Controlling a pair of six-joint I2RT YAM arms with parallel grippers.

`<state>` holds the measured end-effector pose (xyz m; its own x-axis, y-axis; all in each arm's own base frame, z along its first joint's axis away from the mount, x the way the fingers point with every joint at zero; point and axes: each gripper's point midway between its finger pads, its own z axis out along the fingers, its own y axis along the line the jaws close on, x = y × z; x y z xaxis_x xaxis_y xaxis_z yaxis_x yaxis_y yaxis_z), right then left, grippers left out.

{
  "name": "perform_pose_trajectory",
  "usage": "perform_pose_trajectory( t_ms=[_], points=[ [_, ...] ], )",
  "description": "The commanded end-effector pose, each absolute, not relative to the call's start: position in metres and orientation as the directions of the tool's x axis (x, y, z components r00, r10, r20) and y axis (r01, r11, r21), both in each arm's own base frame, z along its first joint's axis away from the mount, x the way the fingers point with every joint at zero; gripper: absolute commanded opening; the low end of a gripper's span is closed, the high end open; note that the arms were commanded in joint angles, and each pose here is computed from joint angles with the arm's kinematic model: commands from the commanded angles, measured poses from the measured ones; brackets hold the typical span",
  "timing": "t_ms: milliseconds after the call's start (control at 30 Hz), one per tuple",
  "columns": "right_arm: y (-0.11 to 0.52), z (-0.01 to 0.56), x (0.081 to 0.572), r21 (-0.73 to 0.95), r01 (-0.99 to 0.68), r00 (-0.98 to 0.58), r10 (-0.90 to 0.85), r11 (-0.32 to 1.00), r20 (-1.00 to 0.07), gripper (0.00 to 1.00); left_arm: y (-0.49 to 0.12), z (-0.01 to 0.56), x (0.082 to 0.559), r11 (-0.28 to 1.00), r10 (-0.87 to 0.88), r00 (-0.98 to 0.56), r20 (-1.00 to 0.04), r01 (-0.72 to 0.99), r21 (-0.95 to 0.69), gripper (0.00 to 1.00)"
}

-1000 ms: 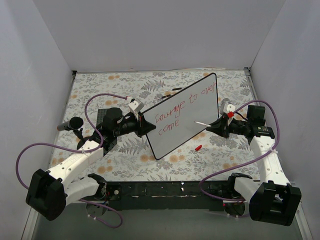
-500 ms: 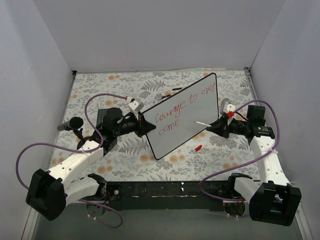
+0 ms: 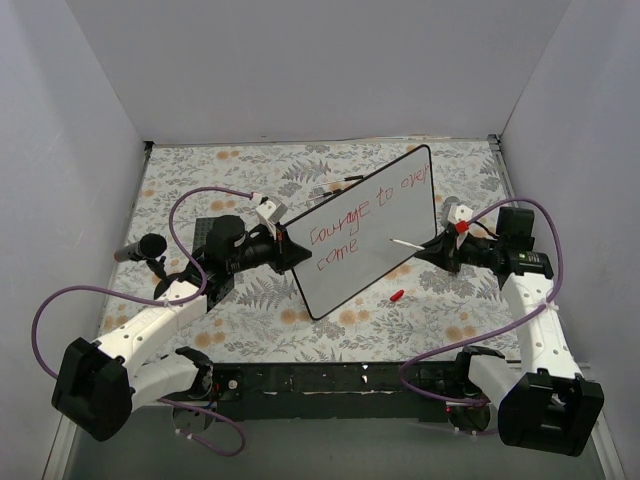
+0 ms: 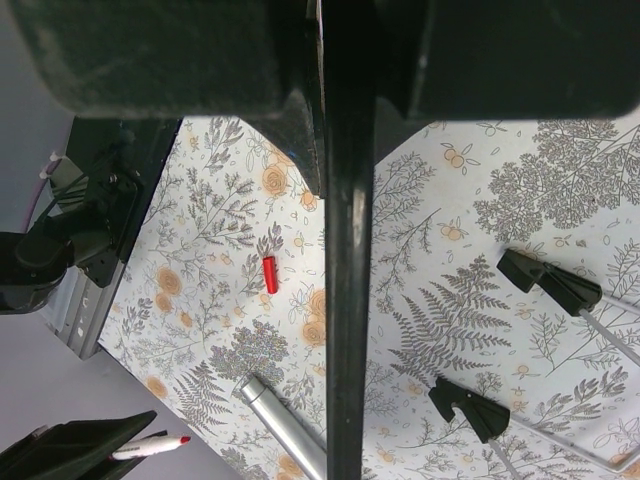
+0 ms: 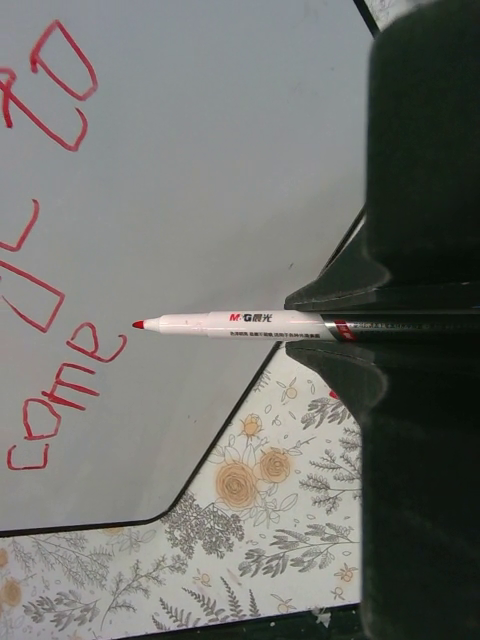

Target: Write a sentence on the whiteboard

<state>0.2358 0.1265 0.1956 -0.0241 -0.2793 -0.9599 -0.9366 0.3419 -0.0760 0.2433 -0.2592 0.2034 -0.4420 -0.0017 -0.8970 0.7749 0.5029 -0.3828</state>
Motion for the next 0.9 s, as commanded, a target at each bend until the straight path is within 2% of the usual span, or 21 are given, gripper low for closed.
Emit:
perform_pose_trajectory(
  t_ms=[0,200,400,667,867],
  points=[
    [0.123,0.222,0.244,-0.137,-0.925,0.022,-0.308,0.356,-0.951,0.01,-0.256,0.209,0.243,0.522,-0.007,-0.446,-0.895,0.762,-0.383,0.0],
    [0.11,0.209,0.256,-0.078,-0.878,-0.099,-0.339,0.472,-0.935,0.01,-0.254,0.209,0.24,0.527,-0.06,-0.472,-0.88,0.734,-0.429,0.0],
    [0.117,0.198,0.265,-0.095,-0.844,-0.133,-0.377,0.528,-0.917,0.01,-0.255,0.204,0.24,0.527,-0.082,-0.504,-0.86,0.71,-0.467,0.0],
    [0.166,0.194,0.266,-0.141,-0.881,-0.066,-0.413,0.451,-0.908,0.01,-0.257,0.2,0.239,0.523,-0.074,-0.52,-0.851,0.706,-0.478,0.0],
    [0.169,0.193,0.28,-0.153,-0.877,-0.076,-0.445,0.456,-0.892,0.01,-0.254,0.199,0.239,0.535,-0.061,-0.517,-0.854,0.705,-0.465,0.0]
  ],
)
